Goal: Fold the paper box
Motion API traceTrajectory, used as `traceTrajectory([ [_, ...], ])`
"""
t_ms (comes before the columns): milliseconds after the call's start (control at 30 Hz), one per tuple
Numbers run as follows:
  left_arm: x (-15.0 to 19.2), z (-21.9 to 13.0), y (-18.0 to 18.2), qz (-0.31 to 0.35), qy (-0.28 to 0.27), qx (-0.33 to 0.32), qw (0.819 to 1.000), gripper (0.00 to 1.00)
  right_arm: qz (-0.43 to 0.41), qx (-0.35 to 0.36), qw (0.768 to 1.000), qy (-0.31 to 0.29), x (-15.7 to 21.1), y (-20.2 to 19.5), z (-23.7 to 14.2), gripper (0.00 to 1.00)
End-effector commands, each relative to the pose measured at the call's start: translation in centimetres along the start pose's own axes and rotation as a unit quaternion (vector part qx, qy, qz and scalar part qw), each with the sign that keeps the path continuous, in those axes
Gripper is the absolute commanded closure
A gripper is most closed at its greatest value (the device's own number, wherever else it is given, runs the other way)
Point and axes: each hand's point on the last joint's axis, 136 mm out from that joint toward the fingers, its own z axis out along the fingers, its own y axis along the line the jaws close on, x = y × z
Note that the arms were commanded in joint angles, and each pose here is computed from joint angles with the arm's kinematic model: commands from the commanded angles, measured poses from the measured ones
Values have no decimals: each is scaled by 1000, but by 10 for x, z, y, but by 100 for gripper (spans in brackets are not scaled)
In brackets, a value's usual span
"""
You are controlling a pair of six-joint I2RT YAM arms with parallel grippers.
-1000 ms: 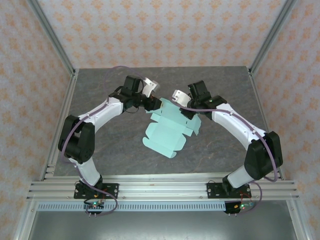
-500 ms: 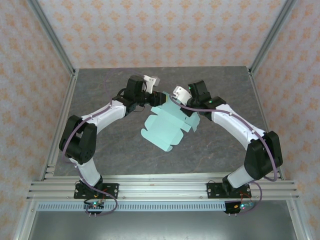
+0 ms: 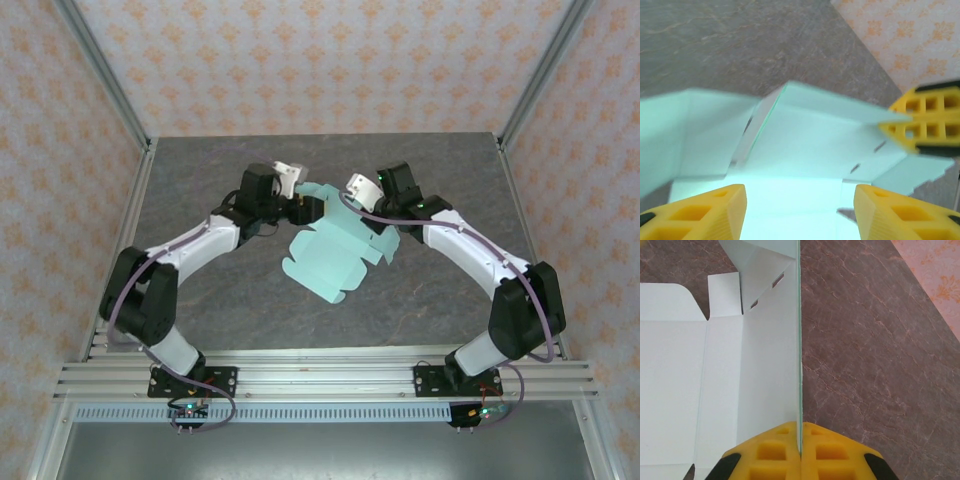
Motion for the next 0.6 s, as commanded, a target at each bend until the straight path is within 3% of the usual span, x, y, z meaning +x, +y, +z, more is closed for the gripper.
traceTrajectory([
  [0, 10, -27, 21, 6, -28, -54, 998, 38, -7, 2, 1000, -14, -7, -4, -13, 100],
  [100, 29, -34, 36, -1, -37, -85, 996, 35, -8, -7, 1000, -14, -8, -2, -14, 100],
  [233, 48, -15, 54, -12, -29, -89, 996, 35, -3, -23, 1000, -18, -13, 1, -14, 100],
  [567, 55, 32, 66, 22, -32, -68, 997, 36, 33, -47, 998, -7, -18, 0, -14, 100],
])
